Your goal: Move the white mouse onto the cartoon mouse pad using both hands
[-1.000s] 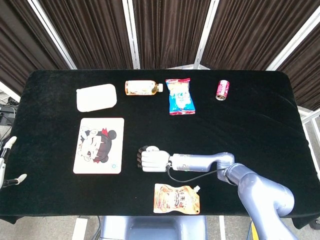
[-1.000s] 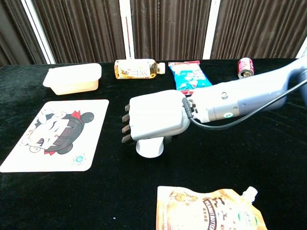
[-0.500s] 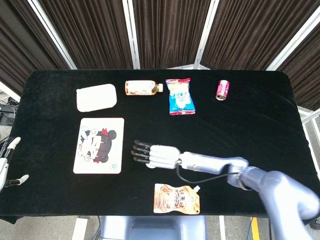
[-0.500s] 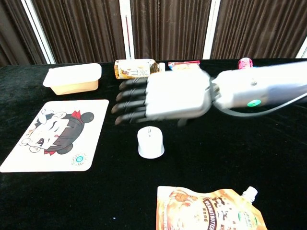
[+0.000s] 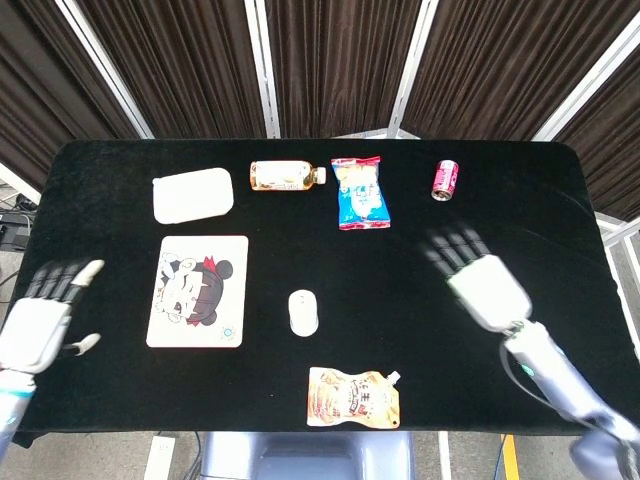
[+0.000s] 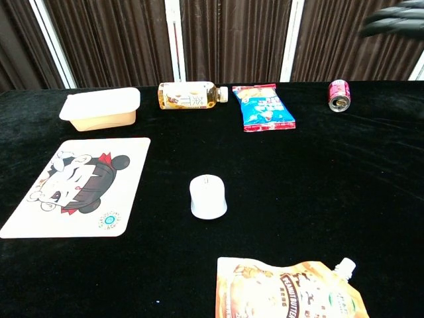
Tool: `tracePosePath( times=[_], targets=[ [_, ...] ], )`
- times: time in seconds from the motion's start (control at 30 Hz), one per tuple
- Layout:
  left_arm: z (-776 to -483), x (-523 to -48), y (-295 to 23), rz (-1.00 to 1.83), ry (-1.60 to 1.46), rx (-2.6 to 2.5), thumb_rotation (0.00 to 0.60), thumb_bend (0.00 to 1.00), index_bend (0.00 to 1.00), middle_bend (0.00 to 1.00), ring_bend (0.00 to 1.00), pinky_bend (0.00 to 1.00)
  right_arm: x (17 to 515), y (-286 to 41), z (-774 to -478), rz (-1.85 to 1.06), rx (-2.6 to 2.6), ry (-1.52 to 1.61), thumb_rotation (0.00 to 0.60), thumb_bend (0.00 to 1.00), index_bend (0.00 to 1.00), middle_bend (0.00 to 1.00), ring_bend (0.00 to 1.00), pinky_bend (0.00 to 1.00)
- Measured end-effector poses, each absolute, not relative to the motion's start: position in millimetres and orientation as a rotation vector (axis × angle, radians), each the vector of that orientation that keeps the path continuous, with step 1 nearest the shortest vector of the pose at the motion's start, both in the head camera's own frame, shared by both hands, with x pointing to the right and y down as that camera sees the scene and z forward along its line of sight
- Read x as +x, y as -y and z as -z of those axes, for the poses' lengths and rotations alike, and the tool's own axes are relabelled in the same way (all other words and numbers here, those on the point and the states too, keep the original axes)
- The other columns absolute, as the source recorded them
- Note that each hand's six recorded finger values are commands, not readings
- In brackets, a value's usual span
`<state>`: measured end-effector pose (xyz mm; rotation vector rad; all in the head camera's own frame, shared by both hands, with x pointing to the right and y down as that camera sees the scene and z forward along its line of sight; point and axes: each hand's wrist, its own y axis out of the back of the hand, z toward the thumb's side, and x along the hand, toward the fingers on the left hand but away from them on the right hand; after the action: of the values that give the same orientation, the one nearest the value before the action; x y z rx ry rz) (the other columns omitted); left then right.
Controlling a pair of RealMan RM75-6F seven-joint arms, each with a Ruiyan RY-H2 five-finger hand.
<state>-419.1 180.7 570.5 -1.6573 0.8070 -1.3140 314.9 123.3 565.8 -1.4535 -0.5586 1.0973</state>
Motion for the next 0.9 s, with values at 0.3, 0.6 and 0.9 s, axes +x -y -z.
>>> tracePosePath(
  times=[0.3,0.6,0.9],
  targets=[
    [-602,-309,-156,1.072,-0.318,-1.668,0.6,0.02,0.0,0.0,0.0,0.0,383,-166,-548,-1.316,-1.468,0.875,0.6,0.0,0.0,0.0,0.0,0.0],
    [-639,-196,-154,0.875,-0.014,-1.627,0.6,0.02,0.0,0.0,0.0,0.0,401,-177,-547,-1.366,-1.464,0.972,0.6,0.0,0.0,0.0,0.0,0.0],
    [-676,-126,-146,0.742,0.129,-1.491,0.6,0.02,0.0,0.0,0.0,0.0,422,-172,-545,-1.416,-1.458,1.011,0.6,0.0,0.0,0.0,0.0,0.0]
  ],
)
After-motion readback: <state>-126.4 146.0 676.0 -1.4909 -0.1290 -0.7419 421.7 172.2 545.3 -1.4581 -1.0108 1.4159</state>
